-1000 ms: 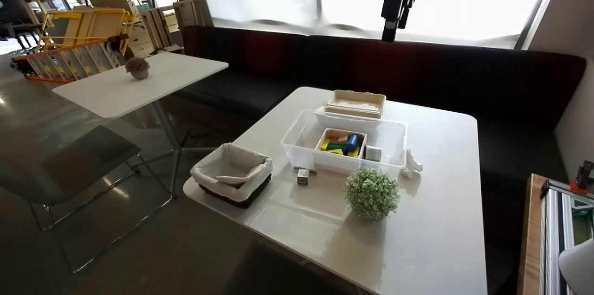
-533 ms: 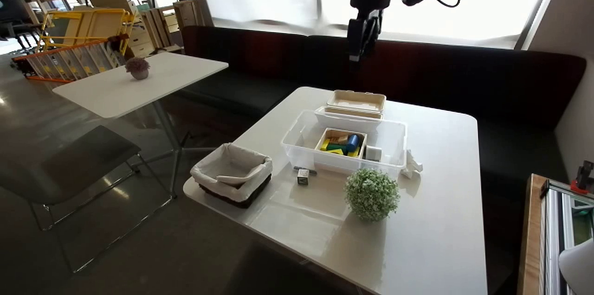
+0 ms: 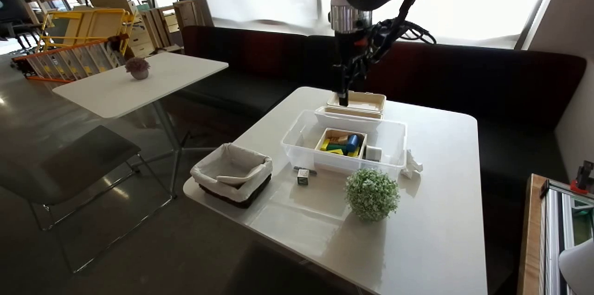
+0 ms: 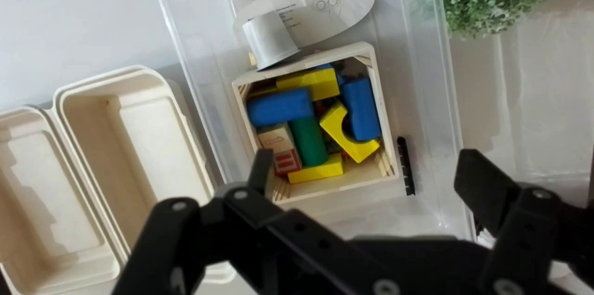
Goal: Move the blue block to the disposable lunch pack
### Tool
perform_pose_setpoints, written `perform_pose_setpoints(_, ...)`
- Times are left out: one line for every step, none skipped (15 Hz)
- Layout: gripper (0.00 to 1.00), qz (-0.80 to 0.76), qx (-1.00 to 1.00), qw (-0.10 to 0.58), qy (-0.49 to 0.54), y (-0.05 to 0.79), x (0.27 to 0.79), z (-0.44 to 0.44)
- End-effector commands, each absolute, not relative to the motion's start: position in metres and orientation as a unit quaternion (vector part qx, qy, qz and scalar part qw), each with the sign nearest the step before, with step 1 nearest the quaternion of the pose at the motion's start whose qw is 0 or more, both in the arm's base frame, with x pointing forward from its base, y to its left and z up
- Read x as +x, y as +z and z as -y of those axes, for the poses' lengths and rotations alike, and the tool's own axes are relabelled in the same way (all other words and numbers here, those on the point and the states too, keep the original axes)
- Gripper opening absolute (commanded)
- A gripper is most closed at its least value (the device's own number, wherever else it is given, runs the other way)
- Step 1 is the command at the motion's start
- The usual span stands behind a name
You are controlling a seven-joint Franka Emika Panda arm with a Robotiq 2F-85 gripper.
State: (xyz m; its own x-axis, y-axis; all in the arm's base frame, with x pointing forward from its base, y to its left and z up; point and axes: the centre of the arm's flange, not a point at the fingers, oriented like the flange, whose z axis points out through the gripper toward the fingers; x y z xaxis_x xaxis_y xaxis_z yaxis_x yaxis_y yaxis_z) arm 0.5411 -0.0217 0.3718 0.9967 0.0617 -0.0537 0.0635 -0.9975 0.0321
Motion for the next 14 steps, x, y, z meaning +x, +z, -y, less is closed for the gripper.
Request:
perform_pose_setpoints(1.0,-0.003,0.998,0.031,-0.047,0.331,0.565,0.023)
perform_pose_setpoints(1.0,0.007,0.998,0.035,-0.054,0.321,0.567,0.023)
perform_pose_setpoints(1.0,0.017,0.997,0.033,-0.063,0.311,0.569,0.023)
perform_pose_setpoints(1.0,0.033,0.996,0.037,-0.072,0.302,0.57,0.022)
perform_pose_setpoints(1.0,0.049,0.995,0.047,-0.074,0.294,0.572,0.024)
perform_pose_setpoints(1.0,0.024,0.997,0.028,-0.07,0.31,0.558,0.025)
perform_pose_setpoints(1.0,0.034,0.996,0.032,-0.075,0.302,0.56,0.026)
perform_pose_setpoints(1.0,0.039,0.996,0.035,-0.078,0.297,0.562,0.026)
perform_pose_setpoints(1.0,0.042,0.995,0.035,-0.079,0.296,0.564,0.027)
perform_pose_setpoints(1.0,0.044,0.995,0.036,-0.078,0.295,0.565,0.027)
perform_pose_setpoints(1.0,0.045,0.995,0.036,-0.077,0.296,0.566,0.027)
perform_pose_setpoints(1.0,0.045,0.995,0.036,-0.076,0.297,0.566,0.027)
perform_pose_setpoints(1.0,0.045,0.995,0.036,-0.076,0.297,0.566,0.027)
perform_pose_setpoints(1.0,0.066,0.994,0.031,-0.081,0.293,0.573,0.031)
